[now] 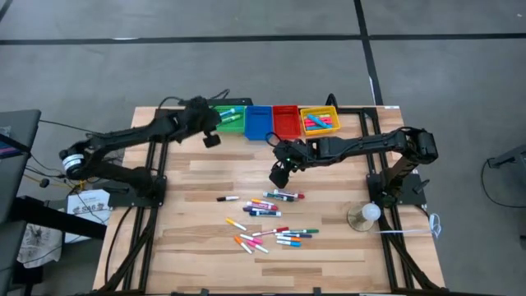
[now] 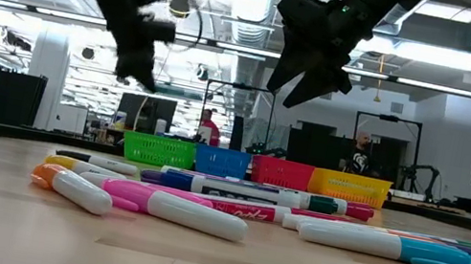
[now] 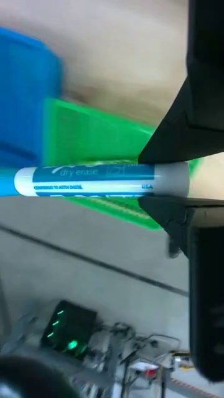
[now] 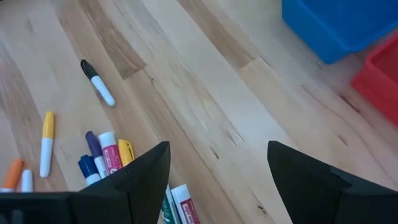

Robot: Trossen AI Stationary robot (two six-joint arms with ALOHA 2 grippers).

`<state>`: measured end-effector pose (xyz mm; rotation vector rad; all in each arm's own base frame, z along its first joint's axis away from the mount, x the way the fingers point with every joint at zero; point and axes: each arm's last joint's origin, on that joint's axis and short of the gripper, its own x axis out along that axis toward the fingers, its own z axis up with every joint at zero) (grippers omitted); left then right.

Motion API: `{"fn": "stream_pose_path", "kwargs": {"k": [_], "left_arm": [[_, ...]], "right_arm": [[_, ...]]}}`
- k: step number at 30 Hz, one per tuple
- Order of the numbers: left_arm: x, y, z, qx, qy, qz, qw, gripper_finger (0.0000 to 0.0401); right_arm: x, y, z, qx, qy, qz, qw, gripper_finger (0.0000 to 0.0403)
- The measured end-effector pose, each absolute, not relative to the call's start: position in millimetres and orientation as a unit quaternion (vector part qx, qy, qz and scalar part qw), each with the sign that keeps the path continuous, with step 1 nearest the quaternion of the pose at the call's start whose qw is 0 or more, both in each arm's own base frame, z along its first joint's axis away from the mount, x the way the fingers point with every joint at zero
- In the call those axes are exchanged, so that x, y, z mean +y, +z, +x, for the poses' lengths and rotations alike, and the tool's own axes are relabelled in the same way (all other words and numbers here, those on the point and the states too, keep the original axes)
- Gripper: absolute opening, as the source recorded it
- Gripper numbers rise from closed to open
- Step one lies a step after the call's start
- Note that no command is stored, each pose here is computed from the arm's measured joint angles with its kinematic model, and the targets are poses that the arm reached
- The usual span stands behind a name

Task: Pick & Place Markers
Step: Put the large light blue marker pen into the green bin

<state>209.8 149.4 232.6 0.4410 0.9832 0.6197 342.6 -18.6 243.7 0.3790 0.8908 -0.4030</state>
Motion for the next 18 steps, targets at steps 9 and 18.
{"fn": "stream_pose_path", "kwargs": {"k": [9, 18], "left_arm": [[179, 195, 219, 0.505, 0.257, 0.209, 0.797, 0.0071], [188, 184, 227, 0.5, 0.273, 0.217, 0.792, 0.0188]], "right_arm": [[-18, 244, 343, 0.422, -0.191, 0.182, 0.867, 0.026], [-17, 245, 344, 0.417, -0.187, 0.183, 0.871, 0.026]]}}
